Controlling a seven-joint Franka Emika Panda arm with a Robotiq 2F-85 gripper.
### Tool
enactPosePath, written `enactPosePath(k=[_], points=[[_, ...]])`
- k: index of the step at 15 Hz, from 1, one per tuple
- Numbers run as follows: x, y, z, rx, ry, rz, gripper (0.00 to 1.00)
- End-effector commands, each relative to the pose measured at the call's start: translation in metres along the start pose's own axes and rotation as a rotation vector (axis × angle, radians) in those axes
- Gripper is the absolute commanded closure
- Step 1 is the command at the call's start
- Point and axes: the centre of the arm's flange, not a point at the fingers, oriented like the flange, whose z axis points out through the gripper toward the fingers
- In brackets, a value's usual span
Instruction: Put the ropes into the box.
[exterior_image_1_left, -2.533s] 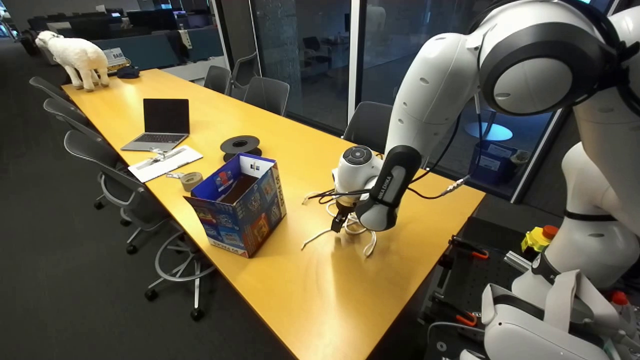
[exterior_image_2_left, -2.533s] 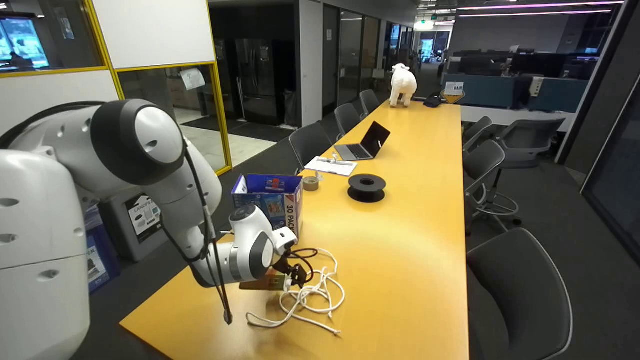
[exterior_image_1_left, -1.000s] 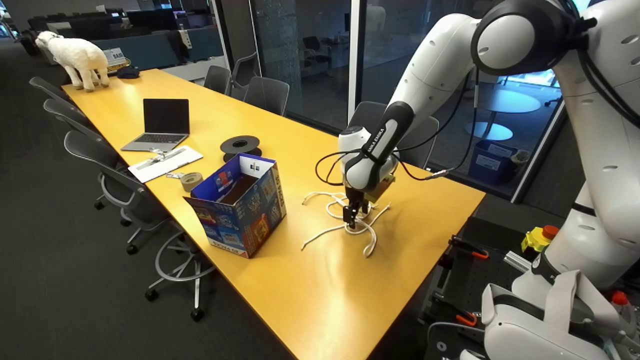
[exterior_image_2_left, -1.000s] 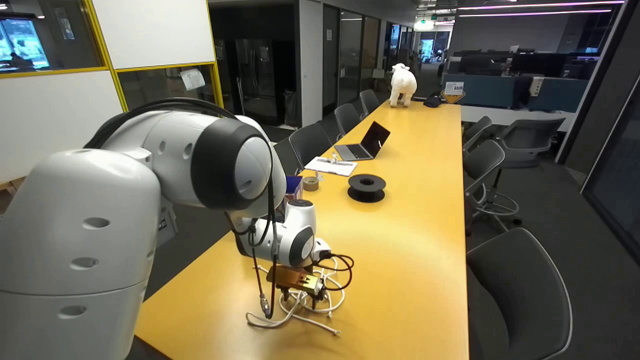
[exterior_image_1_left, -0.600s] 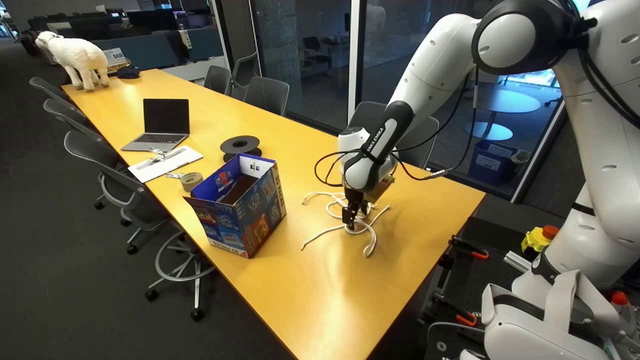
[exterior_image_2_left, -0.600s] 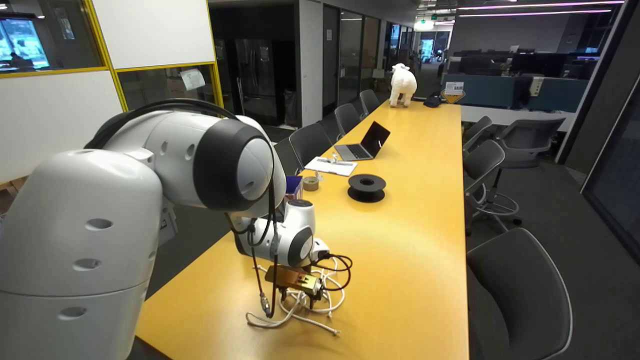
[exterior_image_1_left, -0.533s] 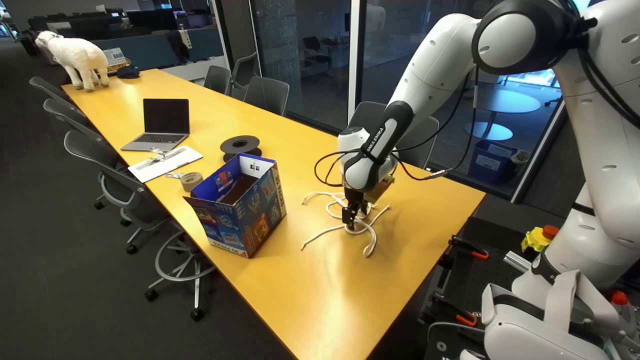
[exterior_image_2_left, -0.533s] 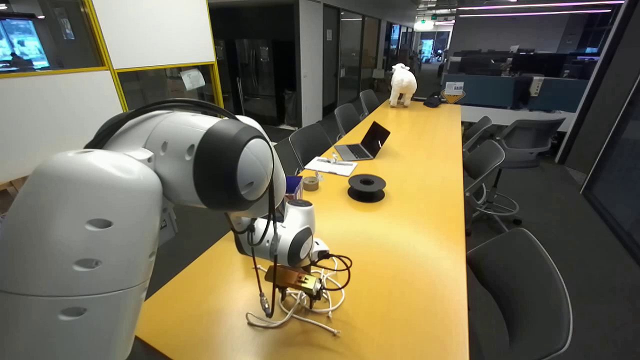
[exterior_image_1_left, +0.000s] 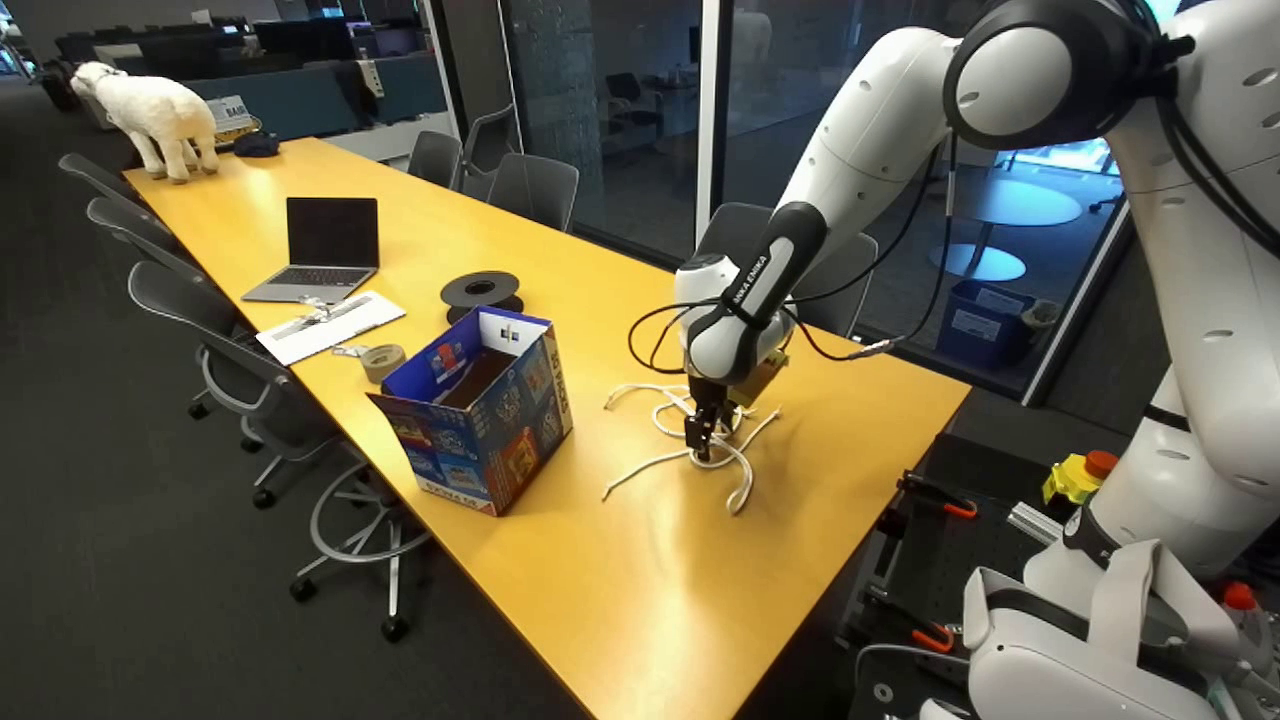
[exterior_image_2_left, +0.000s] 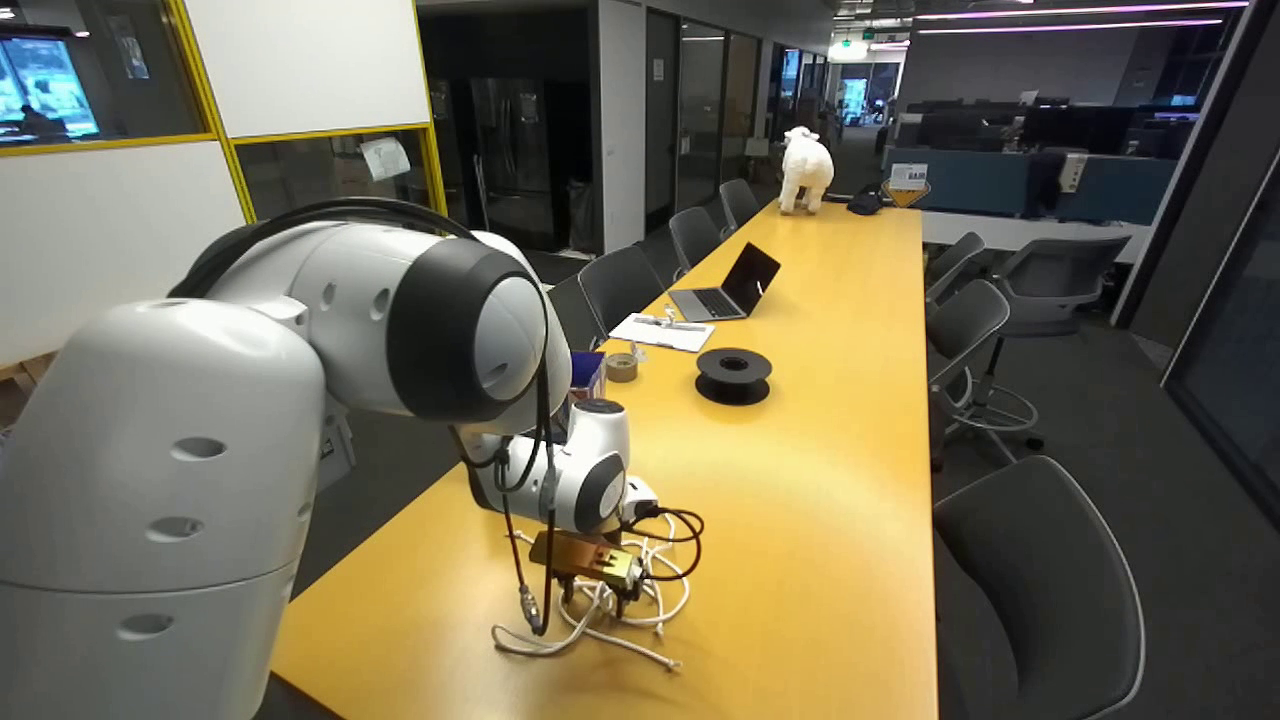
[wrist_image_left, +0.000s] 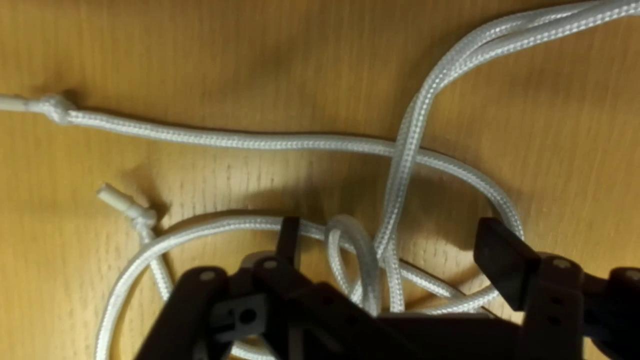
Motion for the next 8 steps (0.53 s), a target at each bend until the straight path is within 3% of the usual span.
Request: enactPosePath(k=[1,6,8], points=[[0.0034,0.0013,-0.0051,0.019,0.010,-0.019,0.42],[0.0056,0.0010,-0.0101,0.020,0.019,-0.032,0.80],[0.0060,0.0007,-0.0118,0.021,0.020,-0.035,0.89]])
